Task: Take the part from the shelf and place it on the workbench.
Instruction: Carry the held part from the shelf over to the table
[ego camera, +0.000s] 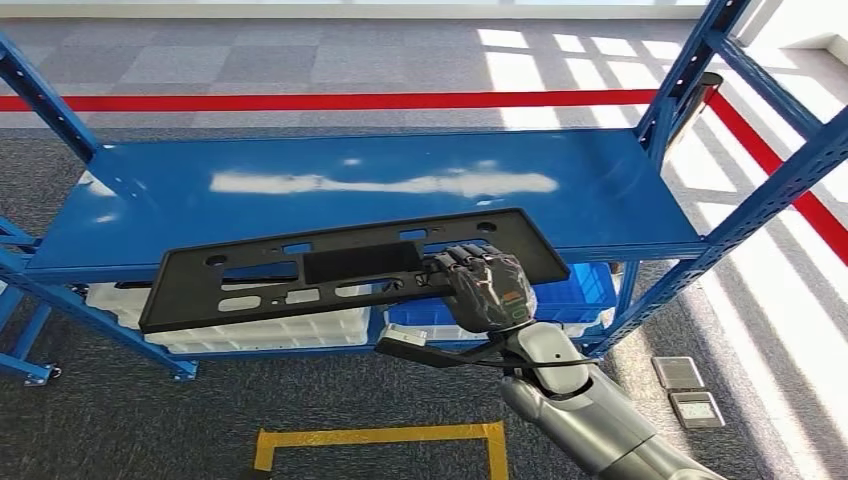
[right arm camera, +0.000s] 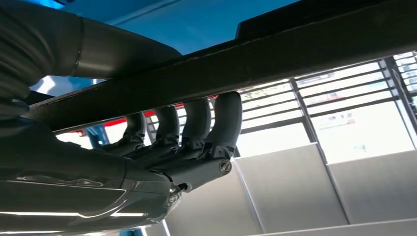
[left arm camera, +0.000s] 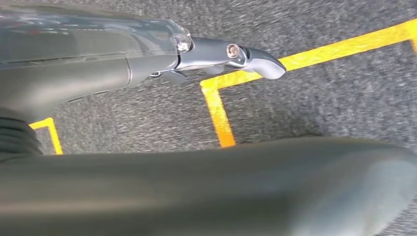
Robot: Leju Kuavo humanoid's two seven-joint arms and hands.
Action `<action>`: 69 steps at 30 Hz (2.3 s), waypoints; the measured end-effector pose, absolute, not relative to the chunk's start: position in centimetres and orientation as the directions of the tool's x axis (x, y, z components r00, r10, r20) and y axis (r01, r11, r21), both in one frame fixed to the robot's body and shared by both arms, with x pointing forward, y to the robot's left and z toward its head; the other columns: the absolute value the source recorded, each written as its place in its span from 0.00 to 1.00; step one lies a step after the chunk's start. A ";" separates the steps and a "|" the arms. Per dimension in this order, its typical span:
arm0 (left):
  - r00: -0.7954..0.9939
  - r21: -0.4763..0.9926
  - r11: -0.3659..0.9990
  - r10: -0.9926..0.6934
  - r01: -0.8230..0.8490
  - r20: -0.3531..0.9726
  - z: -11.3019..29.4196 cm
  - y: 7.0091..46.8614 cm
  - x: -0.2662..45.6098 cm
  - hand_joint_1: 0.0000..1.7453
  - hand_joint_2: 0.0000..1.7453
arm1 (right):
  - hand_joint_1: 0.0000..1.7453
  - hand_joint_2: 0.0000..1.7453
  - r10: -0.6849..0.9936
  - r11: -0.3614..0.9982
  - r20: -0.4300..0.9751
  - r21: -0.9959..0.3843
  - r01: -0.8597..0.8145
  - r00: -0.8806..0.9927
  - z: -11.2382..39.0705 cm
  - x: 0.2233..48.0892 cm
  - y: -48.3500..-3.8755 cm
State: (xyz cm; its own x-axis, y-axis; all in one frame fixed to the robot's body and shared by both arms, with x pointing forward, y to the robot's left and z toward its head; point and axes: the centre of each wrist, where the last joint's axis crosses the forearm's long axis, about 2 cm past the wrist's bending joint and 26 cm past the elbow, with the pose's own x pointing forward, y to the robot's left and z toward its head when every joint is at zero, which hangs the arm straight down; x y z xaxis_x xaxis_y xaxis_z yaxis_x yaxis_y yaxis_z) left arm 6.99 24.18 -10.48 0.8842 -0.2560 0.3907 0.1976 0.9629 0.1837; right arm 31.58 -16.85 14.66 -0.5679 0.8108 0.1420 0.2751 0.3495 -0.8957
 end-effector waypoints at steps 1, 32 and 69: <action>0.884 0.184 0.963 -0.256 0.198 0.391 -10.5 24.2 7.0 0.00 1.00 | 1.00 1.00 0.811 0.350 0.142 -0.896 0.275 -0.568 14.7 31.6 -16.8; 0.886 0.185 0.963 -0.255 0.196 0.388 -10.5 24.3 6.9 0.00 1.00 | 1.00 1.00 0.807 0.349 0.135 -0.894 0.280 -0.575 14.9 31.7 -16.6; 0.885 0.183 0.964 -0.251 0.193 0.393 -10.5 24.2 7.1 0.00 1.00 | 1.00 1.00 0.805 0.348 0.129 -0.893 0.285 -0.578 15.0 31.7 -16.5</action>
State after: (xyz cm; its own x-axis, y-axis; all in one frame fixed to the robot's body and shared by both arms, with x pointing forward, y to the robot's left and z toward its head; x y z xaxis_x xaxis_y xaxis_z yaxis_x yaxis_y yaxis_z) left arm 7.10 24.22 -10.46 0.8846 -0.2514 0.3927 0.1927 0.9640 0.1831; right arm 31.72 -16.48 15.02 -0.5784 0.8054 0.1292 0.2853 0.3481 -0.8930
